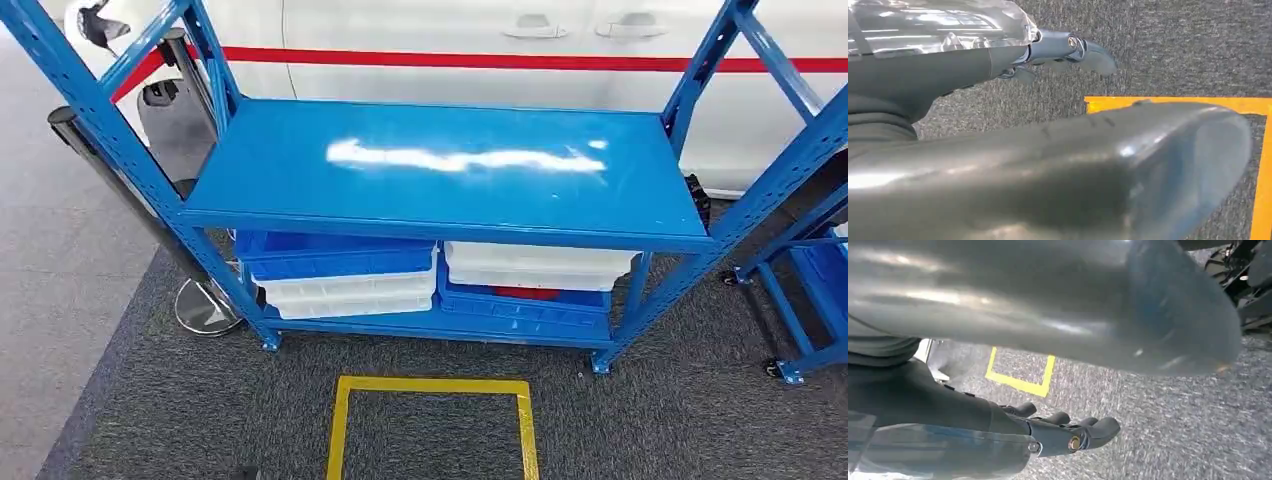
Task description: Take the parts from the cabinet and place them on the table.
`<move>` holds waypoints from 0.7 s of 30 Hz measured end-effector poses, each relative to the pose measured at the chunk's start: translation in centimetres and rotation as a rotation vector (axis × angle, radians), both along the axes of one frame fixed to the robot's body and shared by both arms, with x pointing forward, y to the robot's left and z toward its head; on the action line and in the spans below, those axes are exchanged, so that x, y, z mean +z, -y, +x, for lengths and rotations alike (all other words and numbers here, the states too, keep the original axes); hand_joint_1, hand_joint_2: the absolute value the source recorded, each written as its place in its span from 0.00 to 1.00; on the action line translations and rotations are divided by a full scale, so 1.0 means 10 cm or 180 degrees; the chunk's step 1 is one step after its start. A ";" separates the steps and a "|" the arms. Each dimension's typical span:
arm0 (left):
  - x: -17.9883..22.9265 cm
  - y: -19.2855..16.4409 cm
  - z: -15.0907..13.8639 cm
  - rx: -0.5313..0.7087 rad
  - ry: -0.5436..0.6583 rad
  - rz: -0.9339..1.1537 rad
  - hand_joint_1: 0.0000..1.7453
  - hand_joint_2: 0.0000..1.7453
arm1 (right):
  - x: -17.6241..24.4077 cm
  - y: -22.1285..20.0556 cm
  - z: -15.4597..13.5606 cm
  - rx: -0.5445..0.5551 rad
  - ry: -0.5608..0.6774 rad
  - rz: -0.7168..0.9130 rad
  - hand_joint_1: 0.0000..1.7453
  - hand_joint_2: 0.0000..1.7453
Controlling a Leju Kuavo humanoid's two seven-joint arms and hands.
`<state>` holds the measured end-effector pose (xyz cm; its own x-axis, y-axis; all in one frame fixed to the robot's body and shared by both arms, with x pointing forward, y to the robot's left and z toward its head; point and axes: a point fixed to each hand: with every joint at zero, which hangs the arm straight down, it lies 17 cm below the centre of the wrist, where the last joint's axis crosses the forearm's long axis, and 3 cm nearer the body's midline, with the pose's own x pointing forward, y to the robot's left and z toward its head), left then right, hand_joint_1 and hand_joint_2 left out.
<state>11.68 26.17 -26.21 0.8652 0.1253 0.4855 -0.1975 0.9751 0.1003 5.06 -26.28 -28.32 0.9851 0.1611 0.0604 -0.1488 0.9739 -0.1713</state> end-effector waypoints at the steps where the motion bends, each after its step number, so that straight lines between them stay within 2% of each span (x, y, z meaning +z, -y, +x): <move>1: 0.00 0.00 0.00 0.0000 -0.0002 -0.0001 0.00 0.00 | 0.00 0.00 -0.01 0.0000 -0.0003 -0.0002 0.00 1.00; 21: 0.00 -0.06 -0.02 0.0067 -0.0002 0.0057 0.00 0.00 | 0.00 -0.01 0.01 0.0043 0.0006 -0.0011 0.00 1.00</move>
<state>11.44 26.74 -26.23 0.8628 0.1347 0.4873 -0.2179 0.9688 0.1178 5.13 -26.20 -28.30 0.9827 0.1747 0.0616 -0.1617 0.9712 -0.1749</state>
